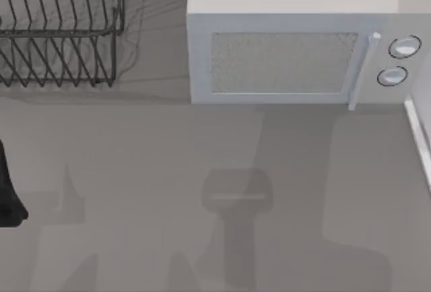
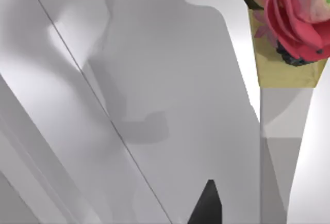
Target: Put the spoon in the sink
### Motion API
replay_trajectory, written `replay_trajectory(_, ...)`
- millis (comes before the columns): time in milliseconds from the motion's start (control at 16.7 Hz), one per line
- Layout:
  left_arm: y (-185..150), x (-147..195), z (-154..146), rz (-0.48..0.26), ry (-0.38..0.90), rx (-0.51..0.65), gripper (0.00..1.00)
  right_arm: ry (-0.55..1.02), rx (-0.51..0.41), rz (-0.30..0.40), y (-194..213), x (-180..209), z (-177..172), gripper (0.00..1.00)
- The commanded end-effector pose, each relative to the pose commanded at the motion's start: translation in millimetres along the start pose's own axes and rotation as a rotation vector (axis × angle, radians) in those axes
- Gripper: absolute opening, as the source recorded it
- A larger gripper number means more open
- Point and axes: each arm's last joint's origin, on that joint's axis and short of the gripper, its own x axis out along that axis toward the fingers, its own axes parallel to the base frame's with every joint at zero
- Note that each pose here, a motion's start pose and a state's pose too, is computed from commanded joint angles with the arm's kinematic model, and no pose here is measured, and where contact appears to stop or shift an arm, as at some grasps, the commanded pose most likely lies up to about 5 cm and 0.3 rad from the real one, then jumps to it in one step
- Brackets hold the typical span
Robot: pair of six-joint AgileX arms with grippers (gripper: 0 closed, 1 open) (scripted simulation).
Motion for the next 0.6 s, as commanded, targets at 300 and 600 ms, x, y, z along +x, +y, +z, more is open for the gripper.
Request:
replay_trajectory(300, 0.0, 0.0, 0.0, 0.000, 0.000, 0.000, 1.00, -0.012, 0.001, 0.004, -0.3, 6.8, -1.4, 0.00)
replay_trajectory(600, 0.0, 0.0, 0.0, 0.000, 0.000, 0.000, 1.00, -0.012, 0.001, 0.004, -0.3, 6.8, -1.4, 0.23)
